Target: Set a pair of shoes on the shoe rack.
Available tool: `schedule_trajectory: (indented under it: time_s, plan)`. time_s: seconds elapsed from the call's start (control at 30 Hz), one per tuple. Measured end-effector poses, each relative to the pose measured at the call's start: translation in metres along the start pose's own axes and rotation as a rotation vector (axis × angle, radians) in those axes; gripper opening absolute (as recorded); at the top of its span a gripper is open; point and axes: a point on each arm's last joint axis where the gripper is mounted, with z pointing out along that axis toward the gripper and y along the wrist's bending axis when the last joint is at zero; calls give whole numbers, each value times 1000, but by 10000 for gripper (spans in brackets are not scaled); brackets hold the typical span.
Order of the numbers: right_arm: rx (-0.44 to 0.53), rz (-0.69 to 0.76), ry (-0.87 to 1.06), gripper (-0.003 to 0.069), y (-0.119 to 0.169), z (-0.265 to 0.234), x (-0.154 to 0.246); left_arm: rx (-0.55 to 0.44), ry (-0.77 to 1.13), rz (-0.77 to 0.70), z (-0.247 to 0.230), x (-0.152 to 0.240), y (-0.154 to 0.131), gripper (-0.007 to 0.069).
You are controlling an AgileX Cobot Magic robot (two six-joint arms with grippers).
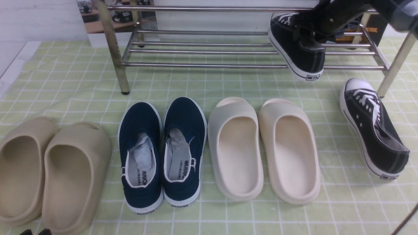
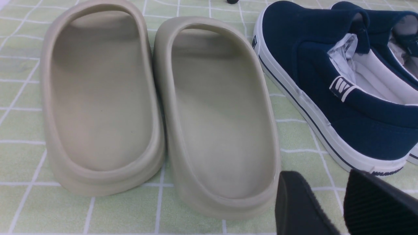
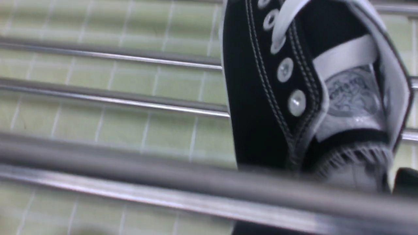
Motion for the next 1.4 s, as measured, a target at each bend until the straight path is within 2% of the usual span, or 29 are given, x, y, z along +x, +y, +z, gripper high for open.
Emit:
schedule_trajectory:
  time_s: [0.1,0.13,0.27,0.37,0.4,0.47,0.53,0.57,0.6,0.67,0.73,0.83,1.0,1.07,1.1,1.13,1.4]
  plan:
    - [16,-28,-8,547,1,-25,-1,0,0,0,0,0,0,239]
    - [24,-60,-41,536,5,-63,-4,0,0,0,0,0,0,239]
    - [32,-92,-108,454,12,-133,-3,0,0,0,0,0,0,239]
    - [38,-109,-175,324,17,-193,5,0,0,0,0,0,0,239]
    - [37,-111,-178,291,17,-199,8,0,0,0,0,0,0,239]
    - [39,-121,-248,126,20,-249,19,0,0,0,0,0,0,239]
    - [46,-130,-301,25,21,-278,30,0,0,0,0,0,0,239]
    - [48,-131,-304,19,21,-280,32,0,0,0,0,0,0,239]
    - [64,-152,-371,-2,21,-309,44,0,0,0,0,0,0,239]
    - [82,-175,-432,-4,19,-330,59,0,0,0,0,0,0,239]
    - [135,-202,-497,-5,15,-353,82,0,0,0,0,0,0,239]
    - [156,-255,-654,-5,9,-378,125,0,0,0,0,0,0,239]
    - [144,-286,-797,-5,-3,-376,207,0,0,0,0,0,0,239]
    - [127,-284,-807,-5,-10,-354,244,0,0,0,0,0,0,239]
    - [124,-283,-819,-5,-10,-354,249,0,0,0,0,0,0,239]
    - [108,-277,-821,-3,-16,-332,279,0,0,0,0,0,0,239]
    - [54,-277,-974,-1,-35,-258,363,0,0,0,0,0,0,239]
